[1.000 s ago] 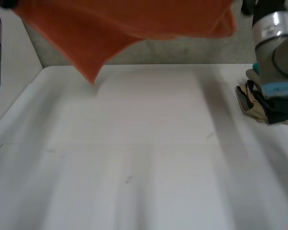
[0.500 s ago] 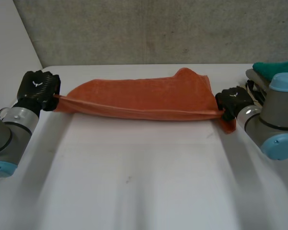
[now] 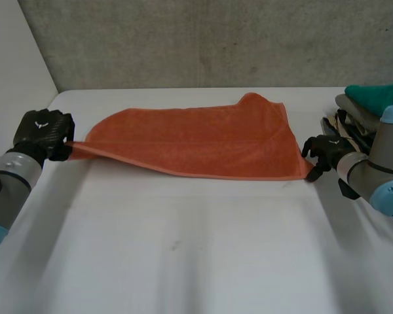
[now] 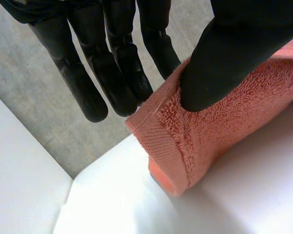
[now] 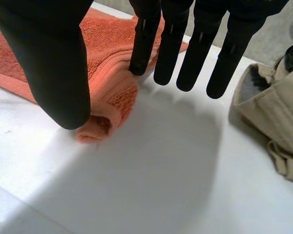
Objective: Fold the laundry.
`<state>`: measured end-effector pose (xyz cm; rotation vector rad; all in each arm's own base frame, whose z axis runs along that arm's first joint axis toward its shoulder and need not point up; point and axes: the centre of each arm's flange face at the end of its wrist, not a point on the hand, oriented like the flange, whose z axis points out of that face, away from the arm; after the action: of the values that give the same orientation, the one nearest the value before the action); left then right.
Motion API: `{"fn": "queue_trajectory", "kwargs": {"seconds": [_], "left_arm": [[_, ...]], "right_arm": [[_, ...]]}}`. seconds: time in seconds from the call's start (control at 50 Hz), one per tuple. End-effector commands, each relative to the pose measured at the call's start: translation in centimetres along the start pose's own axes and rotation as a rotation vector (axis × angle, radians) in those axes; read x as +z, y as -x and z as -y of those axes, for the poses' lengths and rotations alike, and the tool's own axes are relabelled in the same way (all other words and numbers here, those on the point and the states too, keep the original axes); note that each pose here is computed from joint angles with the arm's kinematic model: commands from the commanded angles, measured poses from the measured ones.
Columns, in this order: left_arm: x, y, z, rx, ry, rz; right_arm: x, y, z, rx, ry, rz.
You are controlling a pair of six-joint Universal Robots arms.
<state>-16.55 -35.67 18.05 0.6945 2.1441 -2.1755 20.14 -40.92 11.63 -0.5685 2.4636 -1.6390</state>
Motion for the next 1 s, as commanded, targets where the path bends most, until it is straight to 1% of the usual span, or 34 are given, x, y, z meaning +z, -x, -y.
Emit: {"fn": "queue_trajectory", "kwargs": {"seconds": [0.02,0.14,0.22,0.28,0.34,0.38,0.42,0.44,0.5,0.52,0.54,0.56,0.58,0.6,0.62,0.64,0.7,0.74,0.78,0.86,0.88,0.94,0.96,1.0], "left_arm": [[-0.8,0.2,0.2,-0.014,0.040,-0.004],[-0.7,0.3,0.3,-0.013,0.038,-0.002],[-0.7,0.3,0.4,-0.013,0.040,-0.002],[-0.9,0.2,0.4,-0.012,0.045,-0.004],[-1.4,0.2,0.5,-0.013,0.074,-0.011],[-2.5,0.2,1.1,0.002,0.109,-0.023],[-3.7,0.2,1.5,0.023,0.154,-0.036],[-4.9,0.5,1.6,0.057,0.213,-0.046],[-7.0,1.0,1.7,0.126,0.312,-0.072],[-8.4,1.2,1.6,0.172,0.379,-0.110],[-9.1,1.2,1.6,0.192,0.411,-0.135],[-10.5,1.0,1.6,0.227,0.470,-0.197],[-11.7,0.8,1.6,0.257,0.511,-0.261],[-12.2,0.7,1.6,0.268,0.530,-0.293],[-12.7,0.6,1.6,0.276,0.548,-0.326],[-13.4,0.2,1.7,0.293,0.561,-0.386],[-13.3,0.0,2.1,0.341,0.522,-0.425],[-12.6,-0.6,2.5,0.367,0.473,-0.426],[-11.6,-0.8,2.5,0.375,0.444,-0.410],[-8.3,-0.8,1.7,0.380,0.391,-0.321],[-6.8,-0.7,1.3,0.385,0.373,-0.289],[-4.3,-0.6,1.0,0.404,0.327,-0.243],[-2.6,-0.7,1.2,0.421,0.281,-0.220],[-0.8,-0.5,1.9,0.447,0.222,-0.184]], "right_arm": [[0.1,0.3,-0.4,0.009,0.005,0.029],[0.5,0.4,-0.7,-0.048,0.001,0.031],[0.7,-0.1,0.3,-0.063,-0.046,0.000],[0.1,-0.2,1.1,-0.076,-0.065,-0.006],[-1.5,-0.2,2.3,-0.124,-0.074,-0.008],[-3.2,-0.2,3.1,-0.223,-0.062,-0.008],[-4.7,-0.3,2.9,-0.316,-0.016,-0.007],[-6.5,-0.3,2.5,-0.430,0.059,0.005],[-9.6,-0.7,1.4,-0.607,0.210,0.033],[-11.9,-1.0,0.7,-0.708,0.316,0.067],[-13.0,-1.0,0.3,-0.754,0.364,0.087],[-14.8,-1.1,-0.2,-0.821,0.438,0.127],[-15.8,-1.1,-0.2,-0.850,0.448,0.129],[-16.0,-1.0,-0.1,-0.851,0.438,0.124],[-16.1,-0.9,0.1,-0.853,0.424,0.119],[-16.1,-0.7,0.5,-0.849,0.387,0.105],[-16.0,-0.2,0.7,-0.834,0.350,0.107],[-15.2,0.2,0.4,-0.827,0.334,0.118],[-14.6,0.4,0.4,-0.821,0.322,0.118],[-12.5,1.0,0.9,-0.792,0.264,0.087],[-11.3,1.0,1.3,-0.775,0.230,0.055],[-9.4,0.9,2.1,-0.756,0.179,0.002],[-8.2,0.8,3.0,-0.746,0.132,-0.043],[-6.8,0.8,4.4,-0.734,0.058,-0.094]]}}
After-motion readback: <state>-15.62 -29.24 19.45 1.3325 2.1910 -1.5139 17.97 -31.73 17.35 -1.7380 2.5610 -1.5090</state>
